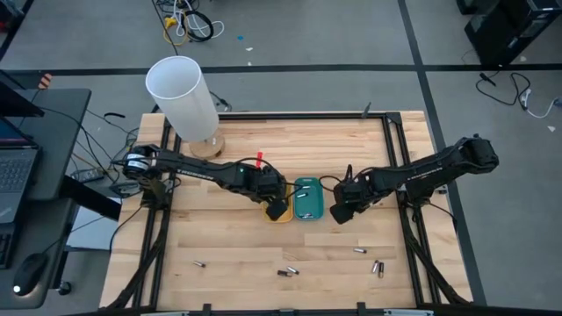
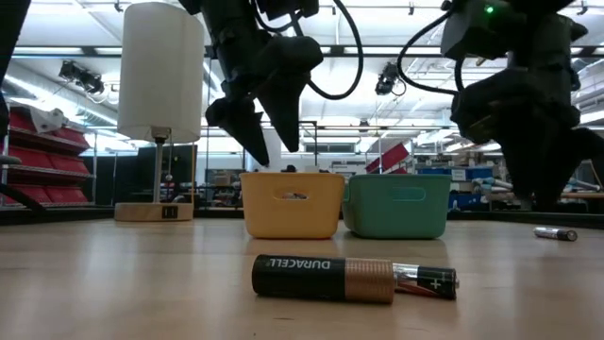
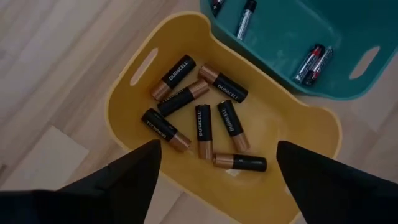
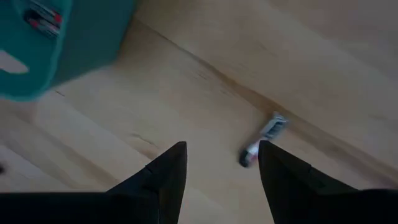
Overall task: Sort batteries
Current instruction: Put the silver battery into the blue bin
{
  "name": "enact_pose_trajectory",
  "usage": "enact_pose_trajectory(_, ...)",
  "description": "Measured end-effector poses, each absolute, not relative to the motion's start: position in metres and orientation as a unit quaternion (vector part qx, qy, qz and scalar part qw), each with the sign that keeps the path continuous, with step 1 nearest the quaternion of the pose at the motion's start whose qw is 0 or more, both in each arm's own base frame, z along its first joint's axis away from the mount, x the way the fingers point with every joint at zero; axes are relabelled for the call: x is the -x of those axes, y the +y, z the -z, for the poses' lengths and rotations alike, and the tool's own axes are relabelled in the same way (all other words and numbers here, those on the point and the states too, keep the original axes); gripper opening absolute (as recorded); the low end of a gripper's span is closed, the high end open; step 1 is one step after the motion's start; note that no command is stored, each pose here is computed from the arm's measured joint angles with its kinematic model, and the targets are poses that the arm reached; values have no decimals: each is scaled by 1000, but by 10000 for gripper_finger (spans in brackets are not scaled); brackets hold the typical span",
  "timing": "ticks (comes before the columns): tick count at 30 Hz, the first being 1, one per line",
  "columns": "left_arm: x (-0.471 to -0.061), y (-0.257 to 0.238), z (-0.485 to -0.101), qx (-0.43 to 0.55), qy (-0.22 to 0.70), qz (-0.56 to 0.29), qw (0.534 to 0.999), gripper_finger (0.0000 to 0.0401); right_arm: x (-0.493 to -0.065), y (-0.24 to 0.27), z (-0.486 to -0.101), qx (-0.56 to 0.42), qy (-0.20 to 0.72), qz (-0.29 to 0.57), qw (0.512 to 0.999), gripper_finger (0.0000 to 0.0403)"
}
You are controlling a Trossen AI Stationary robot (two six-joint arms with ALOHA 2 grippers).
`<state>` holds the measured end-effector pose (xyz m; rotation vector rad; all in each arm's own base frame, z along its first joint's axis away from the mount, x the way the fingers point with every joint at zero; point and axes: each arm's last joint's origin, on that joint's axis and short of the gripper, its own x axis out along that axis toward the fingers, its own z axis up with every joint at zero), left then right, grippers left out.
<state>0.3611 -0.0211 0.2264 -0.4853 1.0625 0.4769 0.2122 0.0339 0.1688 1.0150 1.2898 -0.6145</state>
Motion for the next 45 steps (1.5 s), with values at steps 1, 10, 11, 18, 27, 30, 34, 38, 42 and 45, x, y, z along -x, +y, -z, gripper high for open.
enact_pose_trajectory(1, -361, -21, -226, 217, 500, -217, 810, 336, -212, 35, -166, -451, 560, 275, 638, 183)
enact_pose_trajectory(10, -361, -21, -226, 209, 501, -212, 813, 318, -196, 38, -155, -448, 572, 340, 598, 172)
enact_pose_trajectory(11, -361, -21, -226, 207, 500, -214, 813, 316, -197, 38, -155, -450, 568, 336, 602, 172)
enact_pose_trajectory(18, -360, -18, -226, 206, 480, -264, 811, 314, -199, 38, -154, -452, 545, 347, 615, 165)
enact_pose_trajectory(27, -361, -20, -229, 231, 491, -243, 804, 303, -200, 37, -148, -463, 537, 383, 591, 138)
enact_pose_trajectory(30, -364, -21, -238, 231, 484, -240, 809, 279, -205, 40, -137, -454, 557, 388, 577, 122)
enact_pose_trajectory(34, -366, -20, -254, 200, 486, -235, 818, 231, -209, 44, -127, -436, 579, 386, 570, 99)
enact_pose_trajectory(38, -365, -19, -271, 158, 495, -233, 822, 183, -211, 45, -132, -424, 583, 387, 576, 65)
enact_pose_trajectory(42, -363, -18, -284, 128, 498, -239, 824, 147, -213, 43, -142, -415, 576, 371, 599, 17)
enact_pose_trajectory(45, -363, -17, -290, 103, 498, -238, 827, 129, -217, 41, -148, -420, 558, 357, 620, 14)
